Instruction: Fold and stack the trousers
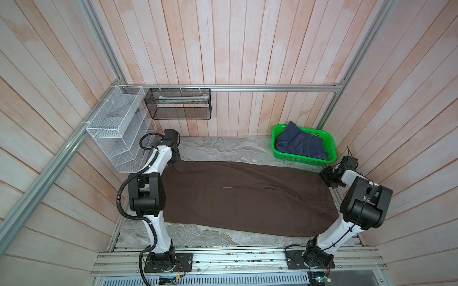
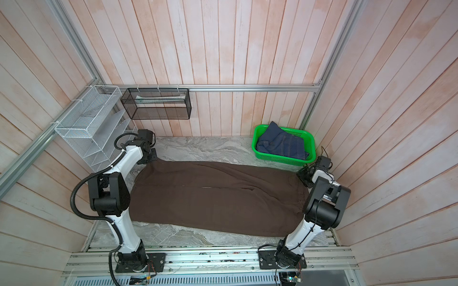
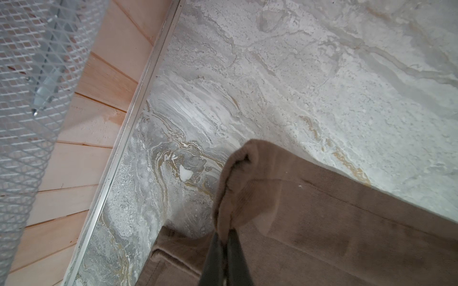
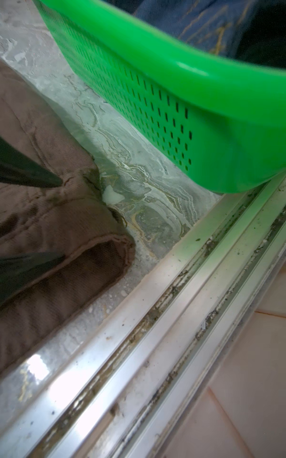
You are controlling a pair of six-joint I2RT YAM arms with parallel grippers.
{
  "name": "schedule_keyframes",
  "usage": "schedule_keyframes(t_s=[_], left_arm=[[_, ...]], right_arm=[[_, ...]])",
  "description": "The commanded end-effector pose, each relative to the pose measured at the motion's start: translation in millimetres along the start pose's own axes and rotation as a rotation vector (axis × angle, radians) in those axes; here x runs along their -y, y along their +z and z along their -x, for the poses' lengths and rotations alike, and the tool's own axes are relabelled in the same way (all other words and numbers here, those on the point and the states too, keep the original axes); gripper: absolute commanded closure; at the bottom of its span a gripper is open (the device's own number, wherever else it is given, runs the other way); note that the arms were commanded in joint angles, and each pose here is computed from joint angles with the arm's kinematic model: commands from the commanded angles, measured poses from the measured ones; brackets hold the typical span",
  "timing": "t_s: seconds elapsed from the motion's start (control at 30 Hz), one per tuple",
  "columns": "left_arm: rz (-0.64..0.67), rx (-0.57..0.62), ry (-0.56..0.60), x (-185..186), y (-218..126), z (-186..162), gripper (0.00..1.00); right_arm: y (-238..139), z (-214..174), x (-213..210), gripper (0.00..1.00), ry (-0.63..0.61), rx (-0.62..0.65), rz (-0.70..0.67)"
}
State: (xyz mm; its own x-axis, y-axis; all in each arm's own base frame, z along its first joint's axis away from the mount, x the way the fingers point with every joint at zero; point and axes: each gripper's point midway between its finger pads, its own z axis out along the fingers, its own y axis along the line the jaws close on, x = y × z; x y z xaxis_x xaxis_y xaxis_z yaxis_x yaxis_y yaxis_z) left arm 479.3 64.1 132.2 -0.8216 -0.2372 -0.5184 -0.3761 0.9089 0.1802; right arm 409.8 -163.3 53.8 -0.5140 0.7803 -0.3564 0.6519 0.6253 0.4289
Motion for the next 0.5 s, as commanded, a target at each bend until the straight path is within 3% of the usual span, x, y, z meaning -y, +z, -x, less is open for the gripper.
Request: schedule_keyframes(t_s=[0.0,0.23,0.47], left_arm=[[-0.001,-0.009,-0.001,0.0,7.0,-2.1,1.0],[0.007,-0.004,-0.004,-2.2,4.1,-1.0,1.0],[0.019,-0.006,-0.003,-4.7,2.7,-0.9,1.0]], right_arm=[[16.1,-7.7,6.8,0.55,-0.017,-0.029,-0.102],[37.0,-23.4,-0.9,0.61,-0.088,-0.069,-0.185],[23.7,-20.1,-3.5,0.92,-0.104,-0.035,-0.199]])
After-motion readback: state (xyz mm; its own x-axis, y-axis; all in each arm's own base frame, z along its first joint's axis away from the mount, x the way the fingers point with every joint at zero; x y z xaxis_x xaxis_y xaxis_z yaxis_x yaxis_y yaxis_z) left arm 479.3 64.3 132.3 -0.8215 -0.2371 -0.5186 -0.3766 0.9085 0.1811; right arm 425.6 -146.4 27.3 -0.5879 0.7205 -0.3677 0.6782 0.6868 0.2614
